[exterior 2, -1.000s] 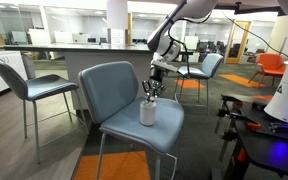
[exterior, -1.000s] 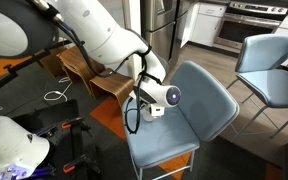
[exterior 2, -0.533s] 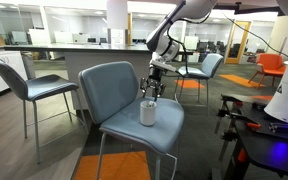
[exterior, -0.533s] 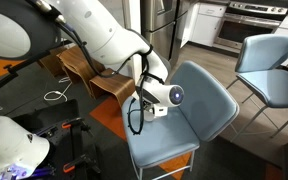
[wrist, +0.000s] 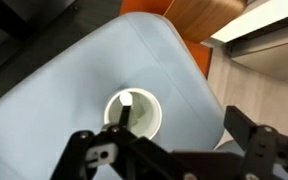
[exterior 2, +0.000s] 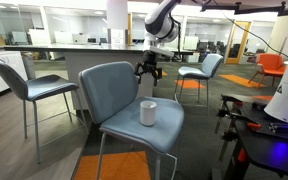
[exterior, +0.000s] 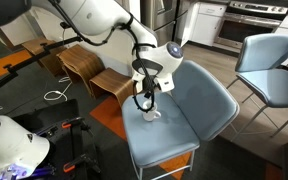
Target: Pick up the marker and put it in the cup
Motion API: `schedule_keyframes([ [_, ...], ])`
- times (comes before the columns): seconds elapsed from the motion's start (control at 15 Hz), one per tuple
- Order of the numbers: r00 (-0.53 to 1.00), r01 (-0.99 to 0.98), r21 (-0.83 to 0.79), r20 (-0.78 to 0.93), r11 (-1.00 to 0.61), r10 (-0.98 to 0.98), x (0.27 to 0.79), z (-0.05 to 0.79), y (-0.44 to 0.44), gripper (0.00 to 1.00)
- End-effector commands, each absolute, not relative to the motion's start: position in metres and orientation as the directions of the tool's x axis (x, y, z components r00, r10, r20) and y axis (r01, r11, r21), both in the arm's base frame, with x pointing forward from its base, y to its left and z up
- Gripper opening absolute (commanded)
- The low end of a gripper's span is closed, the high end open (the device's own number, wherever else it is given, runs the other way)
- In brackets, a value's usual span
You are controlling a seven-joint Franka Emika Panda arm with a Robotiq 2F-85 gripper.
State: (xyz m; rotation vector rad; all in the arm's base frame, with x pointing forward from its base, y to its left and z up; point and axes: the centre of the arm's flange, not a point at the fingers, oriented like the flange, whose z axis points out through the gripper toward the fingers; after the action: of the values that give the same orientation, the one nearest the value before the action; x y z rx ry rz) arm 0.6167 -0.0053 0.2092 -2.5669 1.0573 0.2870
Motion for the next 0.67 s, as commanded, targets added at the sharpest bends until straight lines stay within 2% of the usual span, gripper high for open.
schedule_keyframes([
  [0.0, 0.681, -0.729, -0.159, -0.266, -0.666, -0.682, 0.6, 0.25, 0.013, 1.0],
  [0.27, 0.73, -0.683, -0.069, -0.089, -0.727, -0.677, 0.591, 0.279, 0.015, 1.0],
  [0.6, 0.76, -0.65, -0.075, -0.062, -0.756, -0.647, 0.58, 0.293, 0.0, 1.0],
])
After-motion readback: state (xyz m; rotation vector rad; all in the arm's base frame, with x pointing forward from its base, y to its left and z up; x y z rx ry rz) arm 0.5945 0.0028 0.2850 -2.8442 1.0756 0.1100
